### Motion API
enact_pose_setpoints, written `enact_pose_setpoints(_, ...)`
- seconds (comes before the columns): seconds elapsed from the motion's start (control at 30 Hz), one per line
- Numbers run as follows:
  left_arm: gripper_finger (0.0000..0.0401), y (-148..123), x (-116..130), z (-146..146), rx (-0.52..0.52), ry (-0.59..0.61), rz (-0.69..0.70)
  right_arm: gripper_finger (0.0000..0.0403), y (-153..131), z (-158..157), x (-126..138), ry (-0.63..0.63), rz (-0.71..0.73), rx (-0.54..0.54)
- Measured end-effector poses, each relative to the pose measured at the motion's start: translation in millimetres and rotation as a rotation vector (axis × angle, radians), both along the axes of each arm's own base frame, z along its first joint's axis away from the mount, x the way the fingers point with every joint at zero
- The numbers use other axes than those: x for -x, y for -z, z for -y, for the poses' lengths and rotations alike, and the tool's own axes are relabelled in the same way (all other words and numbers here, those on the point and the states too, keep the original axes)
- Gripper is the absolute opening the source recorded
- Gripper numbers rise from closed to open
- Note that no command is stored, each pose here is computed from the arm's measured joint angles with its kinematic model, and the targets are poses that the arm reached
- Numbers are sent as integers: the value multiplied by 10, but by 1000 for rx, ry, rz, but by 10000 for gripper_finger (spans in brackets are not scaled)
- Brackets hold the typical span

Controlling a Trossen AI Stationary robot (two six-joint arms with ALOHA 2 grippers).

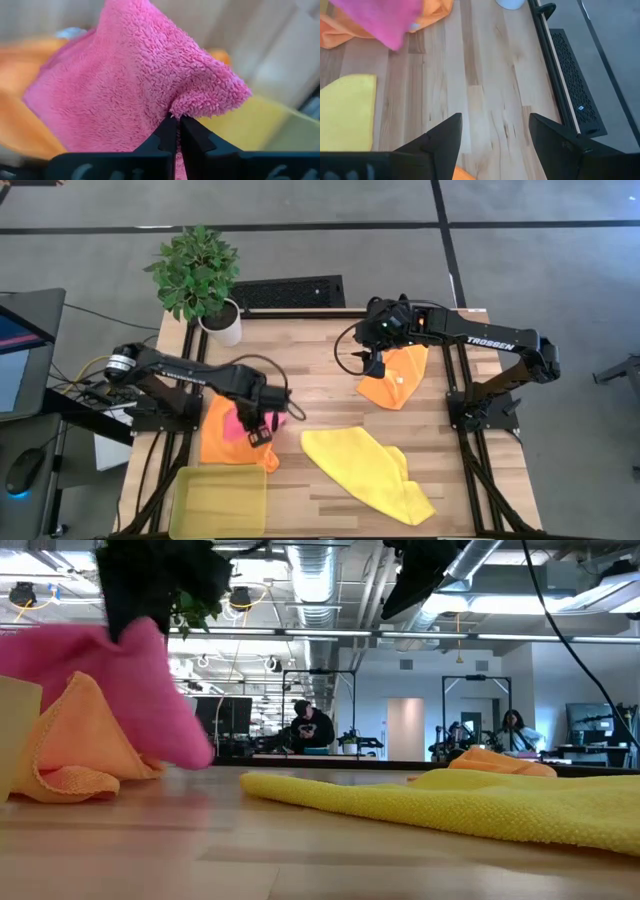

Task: Fold microfiber towels
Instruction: Put the folded pink microfiber towel into the yellow bin

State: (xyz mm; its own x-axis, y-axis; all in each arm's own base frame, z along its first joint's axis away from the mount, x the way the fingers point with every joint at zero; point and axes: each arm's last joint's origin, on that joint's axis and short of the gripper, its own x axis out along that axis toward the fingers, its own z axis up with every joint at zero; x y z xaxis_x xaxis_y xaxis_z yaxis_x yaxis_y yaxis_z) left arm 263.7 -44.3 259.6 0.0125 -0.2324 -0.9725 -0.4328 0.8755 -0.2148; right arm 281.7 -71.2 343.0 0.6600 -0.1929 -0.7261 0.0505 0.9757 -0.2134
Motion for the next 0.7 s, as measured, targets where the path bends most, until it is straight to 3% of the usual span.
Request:
enact_pose_setpoints(0.37,0,-13,203,702,142,-52,-129,255,6,-2,6,1,-8,-3)
enact_pose_setpoints(0.7,0,-51,297,1278,242,-54,-21,255,6,-7,5,36,2,-36)
